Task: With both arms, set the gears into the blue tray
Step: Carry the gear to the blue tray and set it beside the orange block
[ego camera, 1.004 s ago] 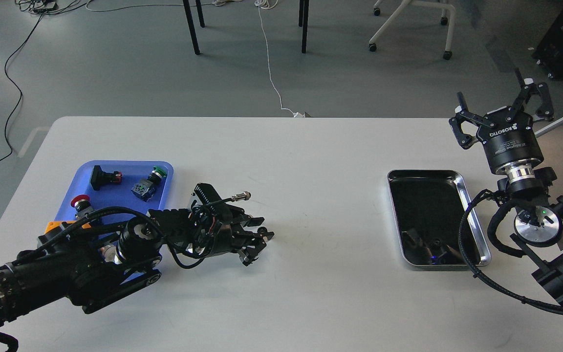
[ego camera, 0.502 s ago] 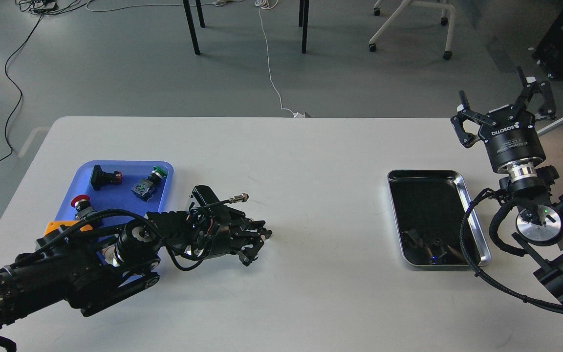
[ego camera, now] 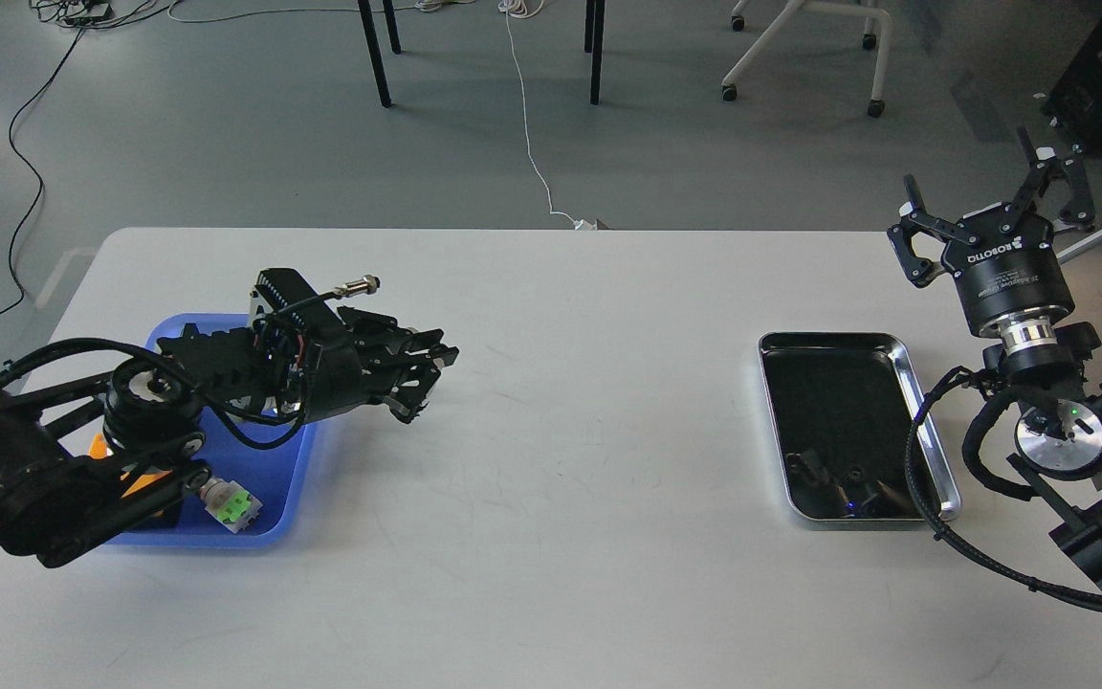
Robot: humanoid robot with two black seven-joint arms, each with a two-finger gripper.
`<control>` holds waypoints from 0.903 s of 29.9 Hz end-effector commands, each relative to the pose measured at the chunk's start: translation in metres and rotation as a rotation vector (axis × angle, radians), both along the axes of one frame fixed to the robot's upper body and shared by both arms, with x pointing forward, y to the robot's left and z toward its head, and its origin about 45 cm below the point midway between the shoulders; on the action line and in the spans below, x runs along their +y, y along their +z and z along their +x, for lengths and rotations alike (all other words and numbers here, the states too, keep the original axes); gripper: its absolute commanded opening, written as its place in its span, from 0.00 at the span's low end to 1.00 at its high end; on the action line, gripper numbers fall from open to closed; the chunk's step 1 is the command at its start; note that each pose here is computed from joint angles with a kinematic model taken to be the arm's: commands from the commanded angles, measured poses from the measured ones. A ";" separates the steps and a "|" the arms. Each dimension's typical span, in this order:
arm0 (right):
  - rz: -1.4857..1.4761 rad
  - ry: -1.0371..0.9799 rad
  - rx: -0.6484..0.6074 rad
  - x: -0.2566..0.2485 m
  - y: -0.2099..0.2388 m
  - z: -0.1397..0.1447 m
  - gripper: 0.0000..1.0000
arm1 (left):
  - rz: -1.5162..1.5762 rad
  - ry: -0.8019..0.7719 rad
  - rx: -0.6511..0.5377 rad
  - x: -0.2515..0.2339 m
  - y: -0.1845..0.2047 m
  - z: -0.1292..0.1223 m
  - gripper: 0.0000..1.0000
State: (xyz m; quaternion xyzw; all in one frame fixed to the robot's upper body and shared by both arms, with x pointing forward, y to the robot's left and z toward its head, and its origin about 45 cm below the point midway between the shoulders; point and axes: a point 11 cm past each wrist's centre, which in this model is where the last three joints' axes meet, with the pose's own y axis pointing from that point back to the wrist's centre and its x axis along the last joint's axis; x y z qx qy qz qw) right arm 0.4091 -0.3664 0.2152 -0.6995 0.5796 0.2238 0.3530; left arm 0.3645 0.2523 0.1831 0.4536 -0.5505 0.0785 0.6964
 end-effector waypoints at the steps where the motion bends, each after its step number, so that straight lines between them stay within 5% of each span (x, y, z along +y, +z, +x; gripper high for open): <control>1: 0.001 0.004 0.000 0.002 0.000 0.000 0.99 | 0.021 0.070 0.023 0.050 0.012 -0.001 0.15; 15: -0.003 0.003 -0.004 0.001 0.002 0.001 0.99 | 0.120 0.304 0.121 0.151 -0.036 -0.021 0.15; 27: -0.003 0.004 -0.003 0.001 0.001 0.001 0.99 | 0.134 0.342 0.142 0.166 -0.055 -0.026 0.17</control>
